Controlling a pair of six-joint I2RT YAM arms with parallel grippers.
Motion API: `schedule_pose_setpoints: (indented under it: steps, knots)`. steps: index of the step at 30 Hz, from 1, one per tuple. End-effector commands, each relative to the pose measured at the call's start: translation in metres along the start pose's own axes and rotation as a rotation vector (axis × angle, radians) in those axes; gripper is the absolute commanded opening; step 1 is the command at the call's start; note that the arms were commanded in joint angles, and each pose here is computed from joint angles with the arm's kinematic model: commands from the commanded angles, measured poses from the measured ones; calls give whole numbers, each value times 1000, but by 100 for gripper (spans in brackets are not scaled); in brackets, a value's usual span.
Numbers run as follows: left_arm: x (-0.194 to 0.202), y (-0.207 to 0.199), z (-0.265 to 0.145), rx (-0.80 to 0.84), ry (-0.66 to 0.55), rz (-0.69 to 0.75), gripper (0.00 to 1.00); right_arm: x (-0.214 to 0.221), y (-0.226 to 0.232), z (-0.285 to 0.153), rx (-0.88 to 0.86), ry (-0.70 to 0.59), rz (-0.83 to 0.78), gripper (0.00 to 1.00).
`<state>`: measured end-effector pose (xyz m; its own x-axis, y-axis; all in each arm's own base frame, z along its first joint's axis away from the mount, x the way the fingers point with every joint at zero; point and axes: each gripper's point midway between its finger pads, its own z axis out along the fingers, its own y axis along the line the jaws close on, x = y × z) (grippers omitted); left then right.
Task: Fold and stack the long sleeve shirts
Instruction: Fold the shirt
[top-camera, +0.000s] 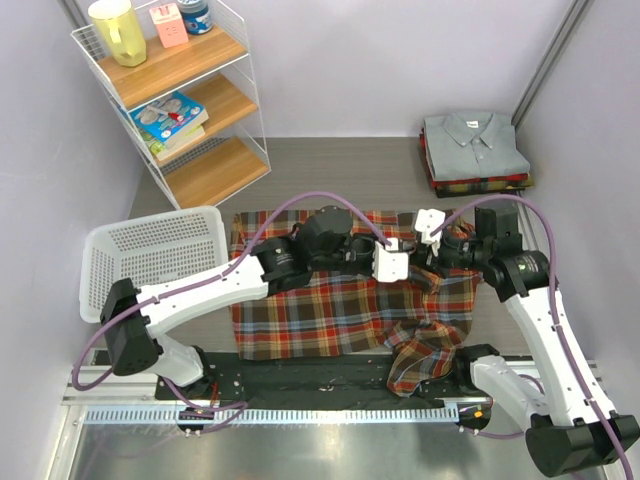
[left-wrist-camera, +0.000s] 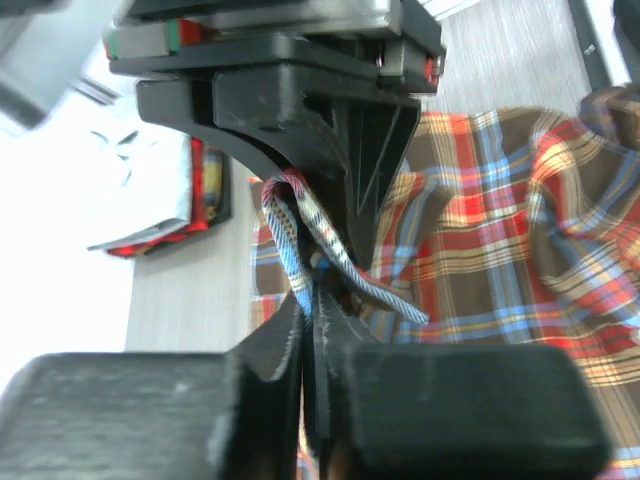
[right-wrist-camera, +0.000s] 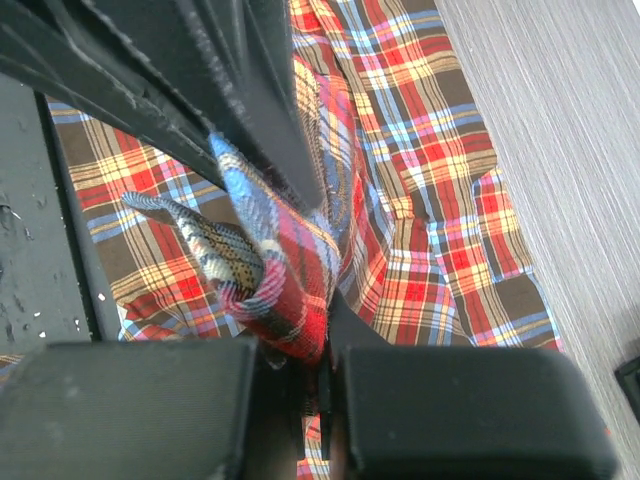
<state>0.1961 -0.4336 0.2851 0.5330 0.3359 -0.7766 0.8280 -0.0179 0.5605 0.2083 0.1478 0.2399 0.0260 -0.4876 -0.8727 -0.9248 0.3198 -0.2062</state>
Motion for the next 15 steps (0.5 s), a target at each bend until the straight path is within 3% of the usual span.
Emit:
schedule_pose_setpoints:
  steps: [1, 4, 6, 10, 15]
  knots:
    - [-16, -8, -7, 49, -13, -88, 0, -19, 3, -4, -5, -63, -71, 6]
    - [-15, -23, -17, 110, 6, -136, 0, -20, 3, -7, 15, -65, -88, 27]
    - [-10, -37, -26, 164, 37, -171, 0, -14, -3, -10, 60, -26, -91, 54]
    - [-9, -81, -56, 348, 52, -222, 0, 14, -27, -24, 220, 119, -156, 65]
    - [0, -133, -72, 489, 78, -228, 0, 14, -55, -38, 362, 158, -168, 74]
